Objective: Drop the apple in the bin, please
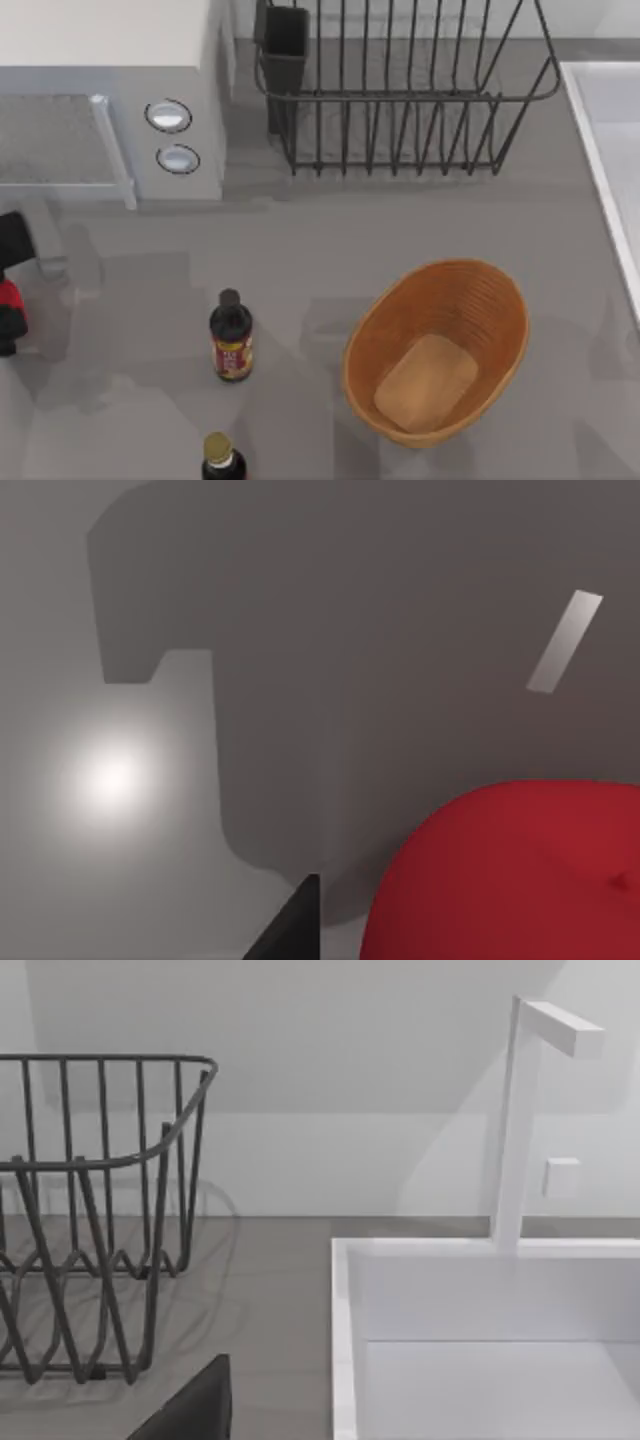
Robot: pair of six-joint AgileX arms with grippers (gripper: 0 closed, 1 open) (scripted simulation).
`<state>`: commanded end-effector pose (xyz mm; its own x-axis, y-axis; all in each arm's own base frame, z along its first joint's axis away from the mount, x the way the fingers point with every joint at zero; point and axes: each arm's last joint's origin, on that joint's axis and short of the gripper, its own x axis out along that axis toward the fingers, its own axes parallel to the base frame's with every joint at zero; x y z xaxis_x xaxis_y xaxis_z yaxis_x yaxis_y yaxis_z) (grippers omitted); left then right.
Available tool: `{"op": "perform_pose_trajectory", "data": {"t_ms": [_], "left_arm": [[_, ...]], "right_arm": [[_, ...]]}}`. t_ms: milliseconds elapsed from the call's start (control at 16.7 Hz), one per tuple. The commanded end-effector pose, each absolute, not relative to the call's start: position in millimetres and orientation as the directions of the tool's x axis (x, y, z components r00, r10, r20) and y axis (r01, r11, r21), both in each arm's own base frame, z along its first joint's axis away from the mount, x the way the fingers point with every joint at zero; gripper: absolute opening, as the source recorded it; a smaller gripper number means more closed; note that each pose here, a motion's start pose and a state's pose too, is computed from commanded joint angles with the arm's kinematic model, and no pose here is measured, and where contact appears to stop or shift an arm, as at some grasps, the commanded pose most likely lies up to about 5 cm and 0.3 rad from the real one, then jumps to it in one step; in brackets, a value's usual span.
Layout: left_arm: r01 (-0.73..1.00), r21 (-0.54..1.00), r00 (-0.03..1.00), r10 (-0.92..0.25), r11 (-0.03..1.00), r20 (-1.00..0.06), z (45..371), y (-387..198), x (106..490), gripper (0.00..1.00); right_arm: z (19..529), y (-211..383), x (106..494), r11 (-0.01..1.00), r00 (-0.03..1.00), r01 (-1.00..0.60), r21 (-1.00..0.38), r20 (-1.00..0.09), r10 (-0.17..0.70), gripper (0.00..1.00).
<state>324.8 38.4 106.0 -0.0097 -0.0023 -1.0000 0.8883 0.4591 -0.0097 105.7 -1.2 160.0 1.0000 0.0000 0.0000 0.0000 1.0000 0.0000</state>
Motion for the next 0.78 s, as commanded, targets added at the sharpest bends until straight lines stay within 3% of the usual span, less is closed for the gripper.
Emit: {"op": "perform_pose_trajectory", "data": {"t_ms": [180, 240, 780], "left_arm": [[0.888, -0.01, -0.01, -0.002, 0.459, -1.0, 106.0, 38.4, 324.8, 0.02], [0.888, -0.01, -0.01, -0.002, 0.459, -1.0, 106.0, 38.4, 324.8, 0.0], [0.887, 0.0, 0.0, -0.001, 0.461, -1.0, 114.2, 38.3, 323.9, 0.0]], "right_arm": [[160.0, -1.2, 105.7, 1.0, 1.0, 0.0, 0.0, 0.0, 0.0, 1.0], [160.0, -1.2, 105.7, 1.0, 1.0, 0.0, 0.0, 0.0, 0.0, 1.0], [160.0, -1.2, 105.7, 1.0, 1.0, 0.0, 0.0, 0.0, 0.0, 1.0]]}}
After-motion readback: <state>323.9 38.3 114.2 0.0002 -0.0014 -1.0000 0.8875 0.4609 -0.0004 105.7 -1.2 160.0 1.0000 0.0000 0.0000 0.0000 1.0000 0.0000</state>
